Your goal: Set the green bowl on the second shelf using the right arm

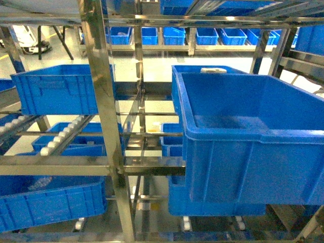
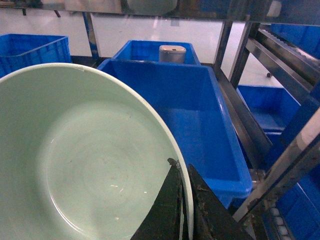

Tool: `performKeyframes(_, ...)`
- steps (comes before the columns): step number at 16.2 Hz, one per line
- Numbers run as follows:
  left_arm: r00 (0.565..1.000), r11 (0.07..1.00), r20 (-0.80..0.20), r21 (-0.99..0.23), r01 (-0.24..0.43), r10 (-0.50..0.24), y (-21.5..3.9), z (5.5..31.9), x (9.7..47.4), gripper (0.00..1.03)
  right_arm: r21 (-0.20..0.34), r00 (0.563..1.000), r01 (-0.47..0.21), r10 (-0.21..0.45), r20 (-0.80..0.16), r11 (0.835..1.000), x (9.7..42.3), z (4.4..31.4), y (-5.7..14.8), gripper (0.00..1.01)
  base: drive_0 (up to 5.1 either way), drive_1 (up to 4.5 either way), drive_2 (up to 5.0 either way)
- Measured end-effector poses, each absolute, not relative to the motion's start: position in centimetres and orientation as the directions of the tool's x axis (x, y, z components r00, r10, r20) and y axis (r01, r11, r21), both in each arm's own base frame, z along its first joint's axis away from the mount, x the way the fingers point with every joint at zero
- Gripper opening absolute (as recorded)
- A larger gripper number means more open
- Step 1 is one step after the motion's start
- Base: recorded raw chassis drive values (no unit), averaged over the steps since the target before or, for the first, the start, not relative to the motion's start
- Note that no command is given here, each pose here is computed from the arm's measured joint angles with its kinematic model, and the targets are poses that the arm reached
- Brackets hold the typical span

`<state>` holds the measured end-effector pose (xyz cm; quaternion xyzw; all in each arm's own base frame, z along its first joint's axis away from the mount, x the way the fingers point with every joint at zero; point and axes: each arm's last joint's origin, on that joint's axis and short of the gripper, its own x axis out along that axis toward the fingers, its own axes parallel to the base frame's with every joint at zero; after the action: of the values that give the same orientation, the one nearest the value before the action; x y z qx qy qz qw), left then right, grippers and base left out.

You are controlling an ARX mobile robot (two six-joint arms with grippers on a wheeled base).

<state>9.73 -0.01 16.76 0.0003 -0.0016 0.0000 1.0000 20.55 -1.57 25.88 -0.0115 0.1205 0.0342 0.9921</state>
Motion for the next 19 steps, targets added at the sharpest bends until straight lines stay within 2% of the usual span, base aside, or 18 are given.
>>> performKeyframes(5, 1.000, 1.000, 0.002, 0.001, 0.000, 0.000, 0.0, 16.7, 9.7, 0.98, -0.013, 0.966, -0.071, 0.066, -0.250, 0.997, 20.6, 25.7, -1.6, 0.02, 0.0, 3.85, -3.9)
performKeyframes(6, 1.000, 1.000, 0.002, 0.001, 0.000, 0.000, 0.0, 16.7, 9.7, 0.98, -0.017, 0.972, -0.071, 0.065, -0.228, 0.997, 20.4, 26.1, -1.6, 0.02, 0.0, 3.85, -3.9)
performKeyframes(12, 1.000, 1.000, 0.004, 0.001, -0.001, 0.001, 0.0, 16.8, 9.7, 0.98, -0.013, 0.964, -0.072, 0.066, -0.258, 0.997, 20.7, 25.6, -1.6, 0.02, 0.0, 3.85, -3.9)
performKeyframes(16, 1.000, 1.000, 0.002, 0.001, 0.000, 0.000, 0.0, 16.7, 9.7, 0.98, -0.028, 0.968, -0.088, 0.079, -0.238, 0.996, 20.6, 25.8, -1.6, 0.02, 0.0, 3.85, -3.9)
performKeyframes(17, 1.000, 1.000, 0.002, 0.001, 0.000, 0.000, 0.0, 16.7, 9.7, 0.98, -0.047, 0.964, -0.098, 0.084, -0.252, 0.994, 20.8, 25.1, -1.9, 0.02, 0.0, 3.85, -3.9)
performKeyframes(19, 1.000, 1.000, 0.002, 0.001, 0.000, 0.000, 0.0, 16.7, 9.7, 0.98, -0.065, 0.931, -0.133, 0.102, -0.350, 0.989, 21.3, 22.2, -2.0, 0.02, 0.0, 3.85, -3.9)
